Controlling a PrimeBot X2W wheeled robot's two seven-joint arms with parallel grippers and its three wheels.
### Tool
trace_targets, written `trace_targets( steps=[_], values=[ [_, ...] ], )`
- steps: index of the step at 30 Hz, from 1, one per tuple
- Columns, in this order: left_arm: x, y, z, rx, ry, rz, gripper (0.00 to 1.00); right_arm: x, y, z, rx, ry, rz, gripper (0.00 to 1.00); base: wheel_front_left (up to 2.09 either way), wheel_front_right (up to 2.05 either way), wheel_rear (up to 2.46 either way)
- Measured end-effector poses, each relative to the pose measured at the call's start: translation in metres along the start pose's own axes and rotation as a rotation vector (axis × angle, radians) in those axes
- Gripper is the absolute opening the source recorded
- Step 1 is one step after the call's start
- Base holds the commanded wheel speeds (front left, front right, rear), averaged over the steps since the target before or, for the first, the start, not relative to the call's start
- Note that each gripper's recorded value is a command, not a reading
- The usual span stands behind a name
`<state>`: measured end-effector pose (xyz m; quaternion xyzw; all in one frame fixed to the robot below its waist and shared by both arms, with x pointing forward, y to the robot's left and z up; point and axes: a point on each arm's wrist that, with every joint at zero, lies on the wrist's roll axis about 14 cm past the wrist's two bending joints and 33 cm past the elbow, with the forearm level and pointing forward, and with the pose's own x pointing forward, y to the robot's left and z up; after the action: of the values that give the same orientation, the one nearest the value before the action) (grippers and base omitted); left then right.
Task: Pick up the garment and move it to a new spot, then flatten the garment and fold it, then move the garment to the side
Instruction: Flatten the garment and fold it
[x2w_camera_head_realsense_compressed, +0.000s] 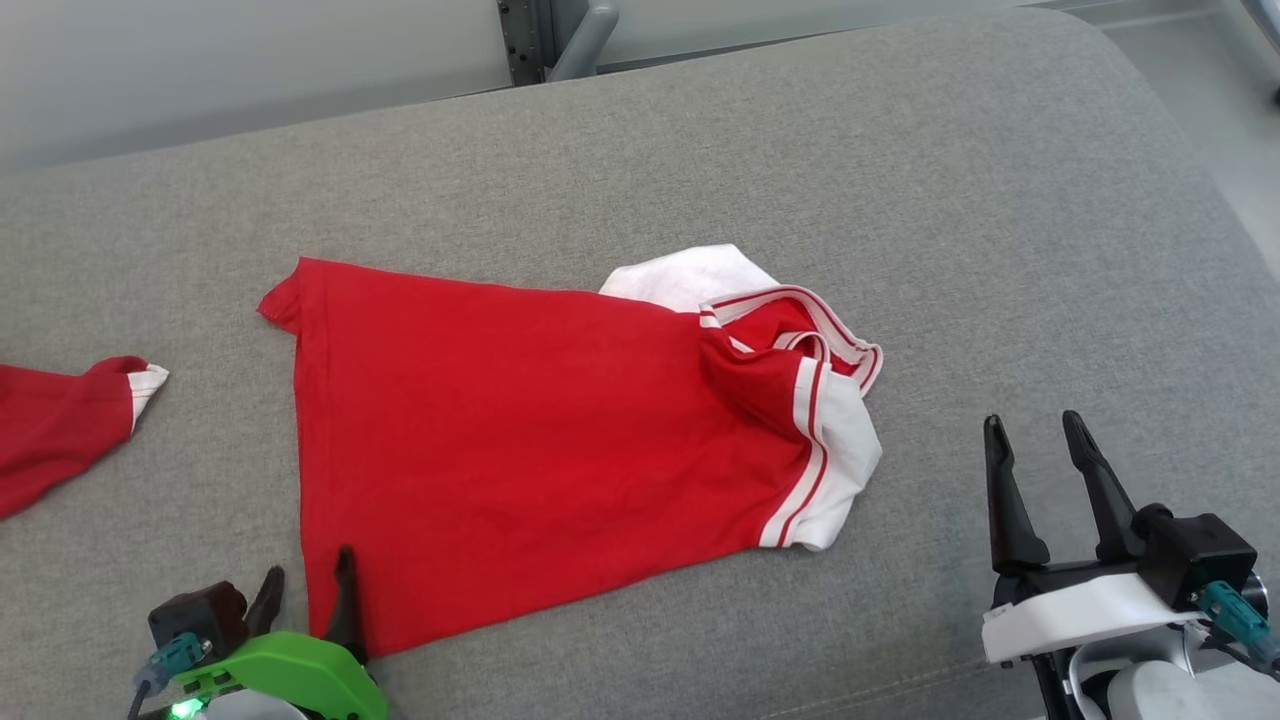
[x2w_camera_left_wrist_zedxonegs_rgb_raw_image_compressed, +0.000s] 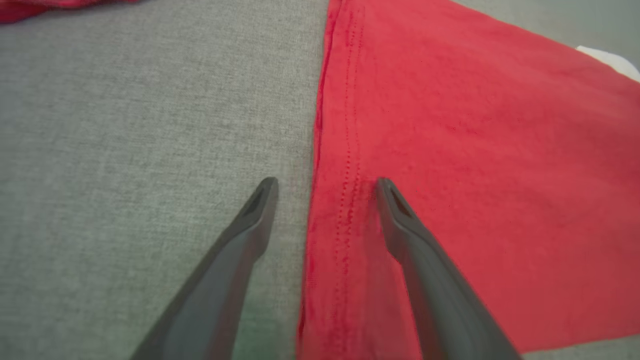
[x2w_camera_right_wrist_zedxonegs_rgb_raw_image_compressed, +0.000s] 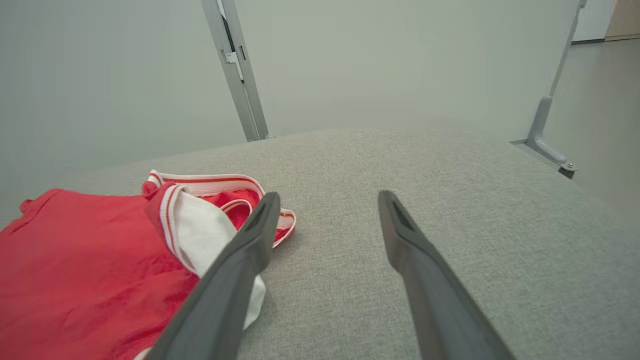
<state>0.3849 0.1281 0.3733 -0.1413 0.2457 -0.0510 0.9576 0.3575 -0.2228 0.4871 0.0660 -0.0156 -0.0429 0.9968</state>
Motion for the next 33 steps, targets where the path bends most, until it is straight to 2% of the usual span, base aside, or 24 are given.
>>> trace_targets(
  steps=[4, 9, 10, 11, 19, 27, 28, 29, 30, 33],
  values=[
    [-0.004, 0.015, -0.011, -0.033, 0.049, 0.052, 1.00, 0.003, 0.005, -0.003, 0.000, 0.007, 0.015, 1.00, 0.00, 0.00, 0.00],
    [-0.005, 0.006, -0.020, -0.087, 0.098, 0.019, 1.00, 0.004, 0.007, -0.004, -0.002, 0.011, 0.024, 1.00, 0.00, 0.00, 0.00],
    [-0.006, 0.005, -0.021, -0.087, 0.105, 0.013, 0.45, 0.005, 0.008, -0.005, -0.002, 0.012, 0.025, 1.00, 0.00, 0.00, 0.00],
    [-0.006, 0.004, -0.022, -0.089, 0.106, 0.009, 0.00, 0.005, 0.008, -0.005, -0.002, 0.012, 0.027, 1.00, 0.00, 0.00, 0.00],
    [-0.003, -0.001, -0.016, -0.111, 0.096, -0.024, 0.00, 0.004, 0.008, -0.003, -0.003, 0.006, 0.025, 1.00, 0.00, 0.00, 0.00],
    [0.000, 0.037, 0.012, -0.095, -0.008, 0.101, 0.00, 0.002, 0.010, -0.002, -0.001, 0.004, 0.030, 1.00, 0.00, 0.00, 0.00],
    [0.000, 0.040, 0.014, -0.097, -0.013, 0.111, 0.40, 0.002, 0.010, -0.002, -0.001, 0.004, 0.030, 1.00, 0.00, 0.00, 0.00],
    [0.000, 0.042, 0.015, -0.096, -0.019, 0.119, 0.92, 0.002, 0.010, -0.002, -0.001, 0.004, 0.031, 1.00, 0.00, 0.00, 0.00],
    [0.000, 0.043, 0.015, -0.089, -0.019, 0.125, 1.00, 0.002, 0.010, -0.002, -0.001, 0.004, 0.032, 1.00, 0.00, 0.00, 0.00],
    [0.000, 0.049, 0.023, -0.047, -0.035, 0.155, 1.00, 0.000, 0.009, -0.001, -0.002, 0.004, 0.027, 1.00, 0.00, 0.00, 0.00]
  ],
)
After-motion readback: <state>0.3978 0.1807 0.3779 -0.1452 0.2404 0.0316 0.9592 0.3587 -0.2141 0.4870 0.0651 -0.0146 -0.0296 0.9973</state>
